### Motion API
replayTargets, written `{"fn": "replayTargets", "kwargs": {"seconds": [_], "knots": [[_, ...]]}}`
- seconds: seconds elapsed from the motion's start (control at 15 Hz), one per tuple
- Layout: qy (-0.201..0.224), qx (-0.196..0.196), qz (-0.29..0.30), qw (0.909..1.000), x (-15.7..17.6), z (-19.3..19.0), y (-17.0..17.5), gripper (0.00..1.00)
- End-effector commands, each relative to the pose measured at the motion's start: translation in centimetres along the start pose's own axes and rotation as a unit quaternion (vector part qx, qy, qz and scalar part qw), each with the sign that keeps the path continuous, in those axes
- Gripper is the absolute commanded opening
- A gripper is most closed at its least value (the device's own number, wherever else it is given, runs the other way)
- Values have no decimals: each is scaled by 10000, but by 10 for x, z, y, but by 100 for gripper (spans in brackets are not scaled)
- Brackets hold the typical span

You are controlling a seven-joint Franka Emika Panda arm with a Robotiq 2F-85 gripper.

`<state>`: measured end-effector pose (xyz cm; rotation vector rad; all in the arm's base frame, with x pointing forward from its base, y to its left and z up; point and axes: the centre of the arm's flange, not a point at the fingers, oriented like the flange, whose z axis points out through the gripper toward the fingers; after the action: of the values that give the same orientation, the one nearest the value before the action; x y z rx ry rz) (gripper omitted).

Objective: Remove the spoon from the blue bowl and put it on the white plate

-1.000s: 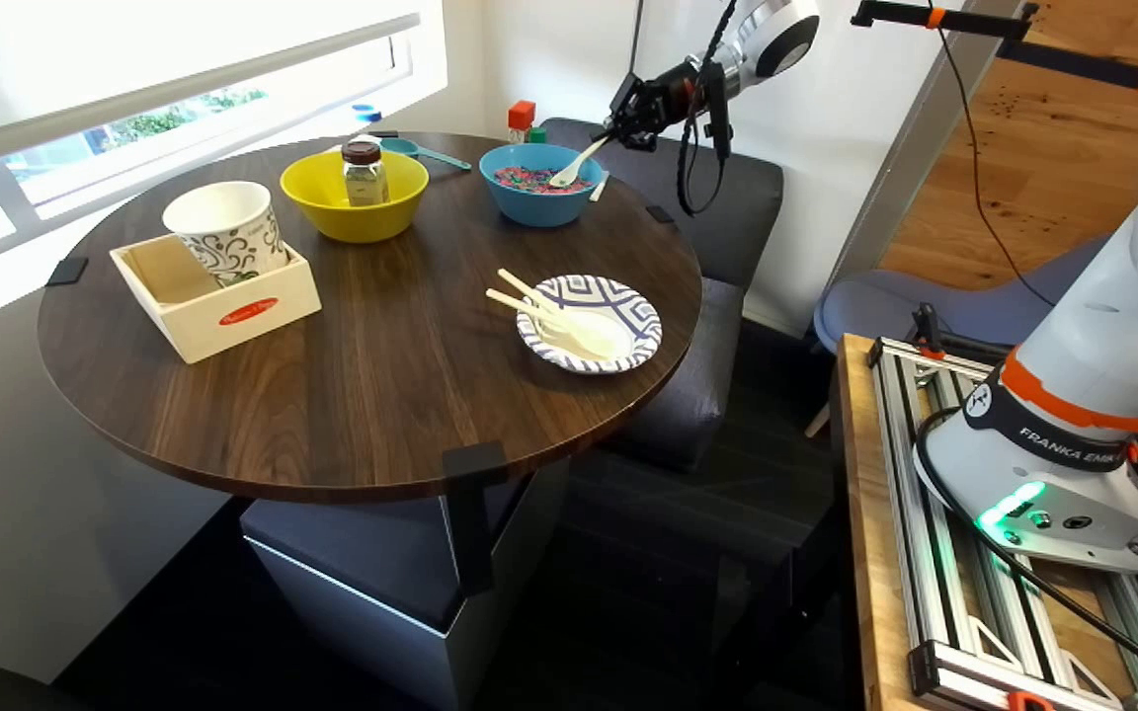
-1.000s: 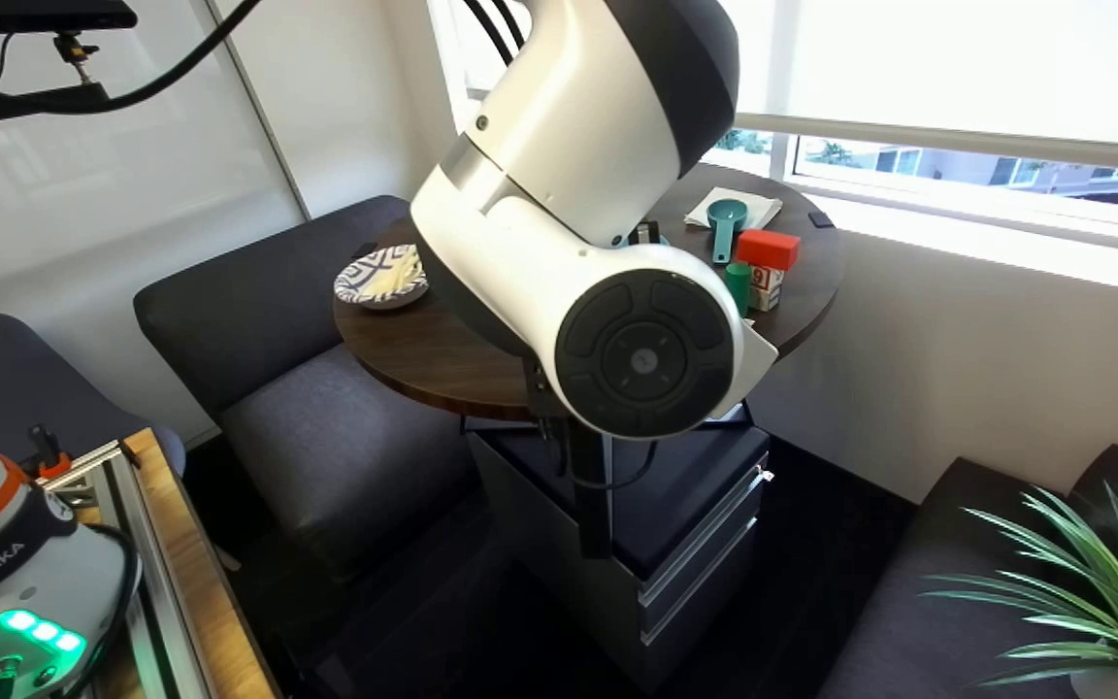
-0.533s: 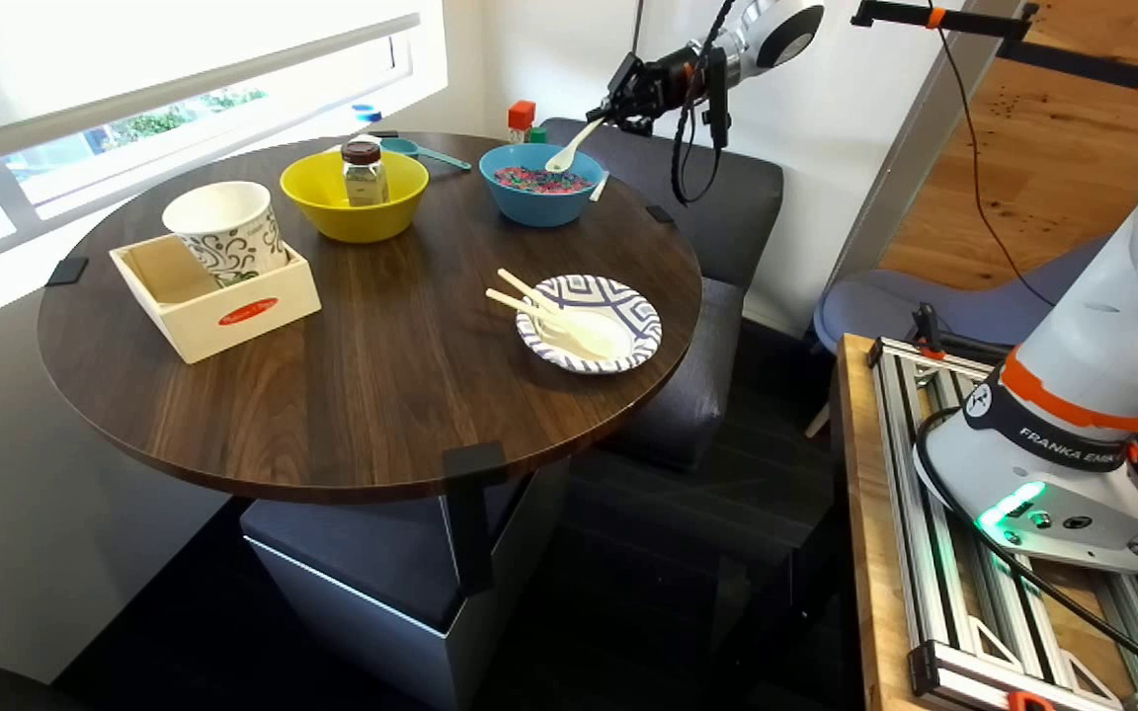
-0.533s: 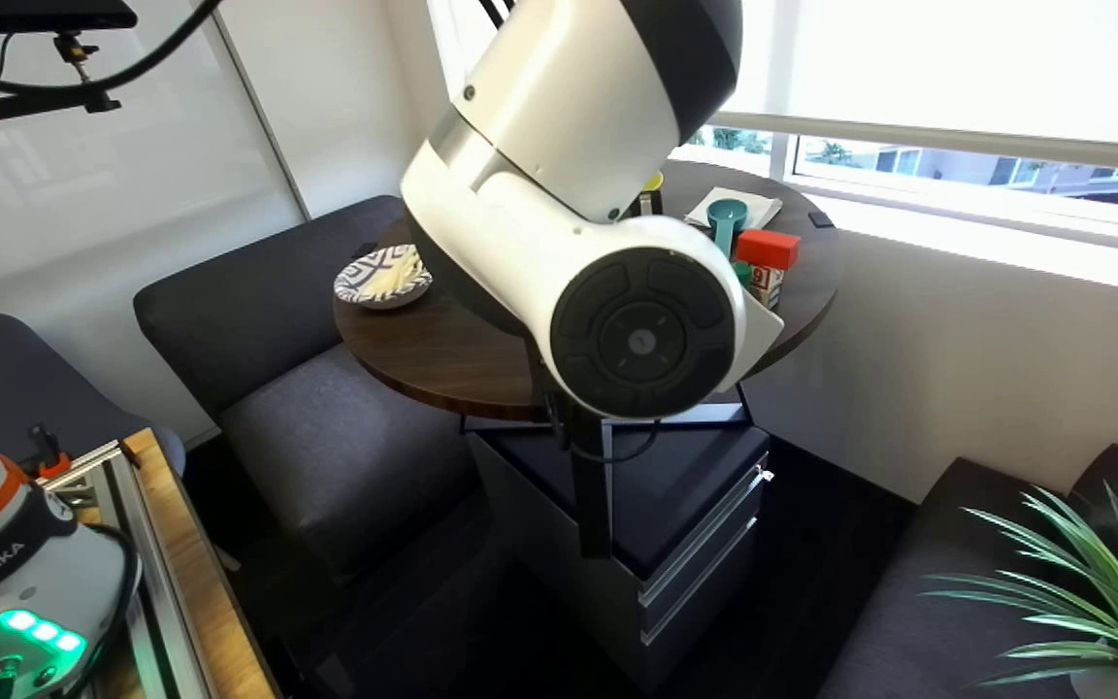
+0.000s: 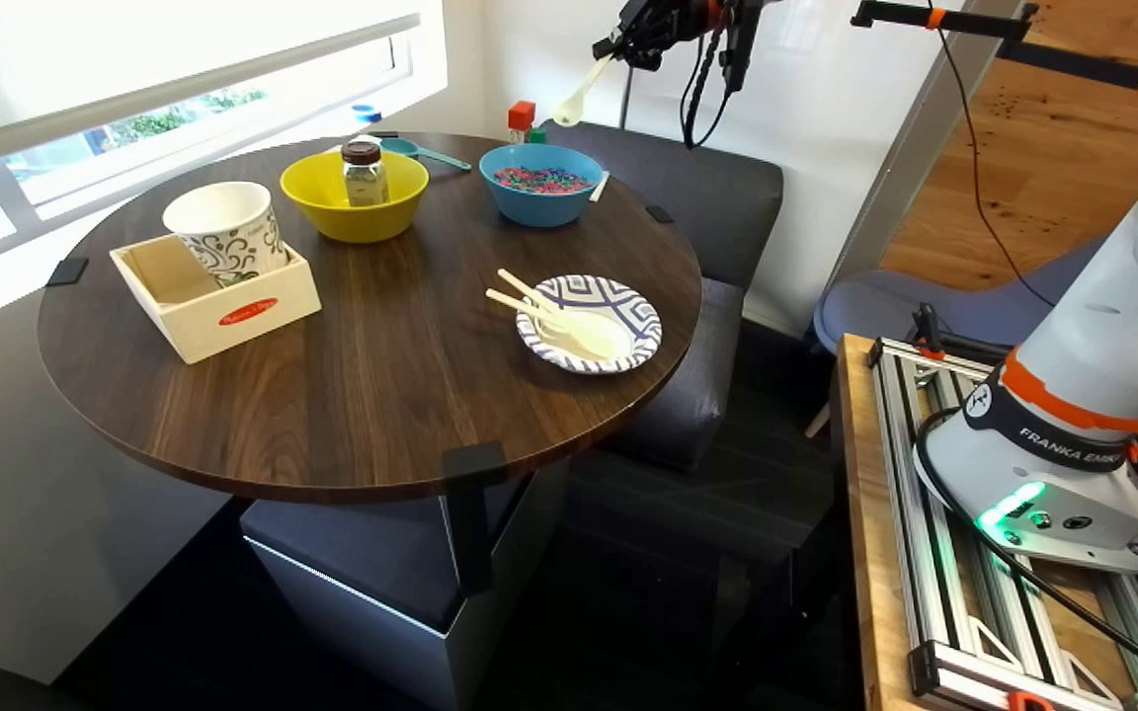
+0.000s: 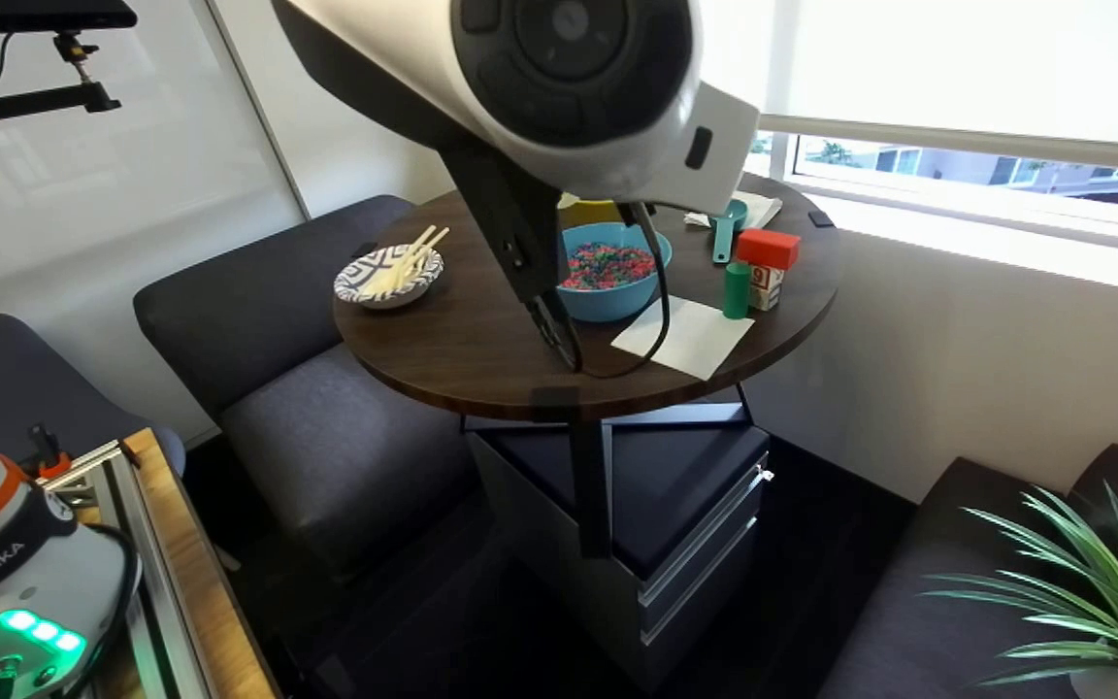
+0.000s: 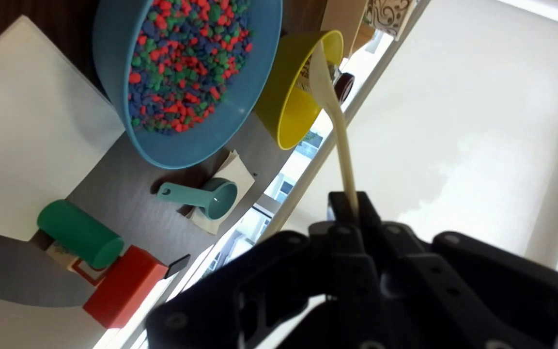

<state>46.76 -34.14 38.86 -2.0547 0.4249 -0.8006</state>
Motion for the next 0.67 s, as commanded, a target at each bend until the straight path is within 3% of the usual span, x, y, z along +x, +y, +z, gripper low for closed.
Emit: {"fn": "replayTargets", "kwargs": {"seconds": [0.0,0.2,0.47,0.6], "knots": [[5,-586,-827,9948,-31,16,-37,1],[357,-1137,-1423,9826,-26,37,-51,1],[551,-1936,-2295,9523,-28,52,-77,1],[128,-1799,-2236,9579,-40,49,-100,1]]}}
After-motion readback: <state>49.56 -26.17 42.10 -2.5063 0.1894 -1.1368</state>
